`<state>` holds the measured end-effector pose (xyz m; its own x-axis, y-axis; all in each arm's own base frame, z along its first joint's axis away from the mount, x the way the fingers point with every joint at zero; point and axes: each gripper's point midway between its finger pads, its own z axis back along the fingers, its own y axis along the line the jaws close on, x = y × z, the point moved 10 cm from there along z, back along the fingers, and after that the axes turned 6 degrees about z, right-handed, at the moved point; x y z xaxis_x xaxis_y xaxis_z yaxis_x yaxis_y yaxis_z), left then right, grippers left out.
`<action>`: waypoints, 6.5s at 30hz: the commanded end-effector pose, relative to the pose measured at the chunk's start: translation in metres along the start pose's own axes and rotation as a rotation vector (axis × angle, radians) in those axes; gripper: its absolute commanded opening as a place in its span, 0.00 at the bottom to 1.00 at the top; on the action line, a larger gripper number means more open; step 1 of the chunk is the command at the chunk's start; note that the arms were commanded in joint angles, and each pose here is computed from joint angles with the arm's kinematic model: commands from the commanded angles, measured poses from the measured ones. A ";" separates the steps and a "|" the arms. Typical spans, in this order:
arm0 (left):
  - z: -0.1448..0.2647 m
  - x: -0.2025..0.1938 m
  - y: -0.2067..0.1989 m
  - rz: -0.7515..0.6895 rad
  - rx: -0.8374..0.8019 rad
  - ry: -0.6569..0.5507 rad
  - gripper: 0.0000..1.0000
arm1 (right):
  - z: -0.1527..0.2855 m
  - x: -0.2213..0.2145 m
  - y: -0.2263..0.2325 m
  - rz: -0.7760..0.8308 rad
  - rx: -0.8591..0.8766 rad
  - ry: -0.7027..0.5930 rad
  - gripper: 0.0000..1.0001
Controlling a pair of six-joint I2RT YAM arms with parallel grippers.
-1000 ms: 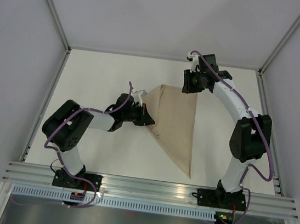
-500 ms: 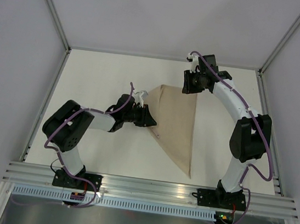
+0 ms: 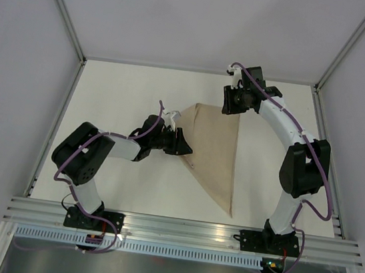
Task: Fold the napkin, place the utensils inside, and roll it up
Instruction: Fold the napkin at the center of the board.
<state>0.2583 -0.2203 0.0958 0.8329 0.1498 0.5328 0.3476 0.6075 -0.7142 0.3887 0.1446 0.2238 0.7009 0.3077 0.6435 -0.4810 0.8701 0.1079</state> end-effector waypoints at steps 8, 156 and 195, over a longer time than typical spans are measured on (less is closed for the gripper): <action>0.001 0.003 -0.010 -0.095 -0.091 -0.003 0.30 | 0.010 0.001 -0.002 0.012 -0.025 -0.012 0.37; -0.038 -0.101 -0.177 -0.732 0.030 -0.240 0.02 | 0.100 0.007 -0.122 -0.252 -0.159 -0.217 0.36; 0.010 0.066 -0.051 -0.152 0.391 -0.512 0.02 | 0.081 0.012 -0.091 -0.169 -0.113 -0.165 0.36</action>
<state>0.2826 -0.2303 0.1518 0.4740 0.2539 0.8431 0.1787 0.9099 -0.3745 0.3977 0.0353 0.2764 0.6845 0.0901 0.7234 -0.2964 0.9410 0.1633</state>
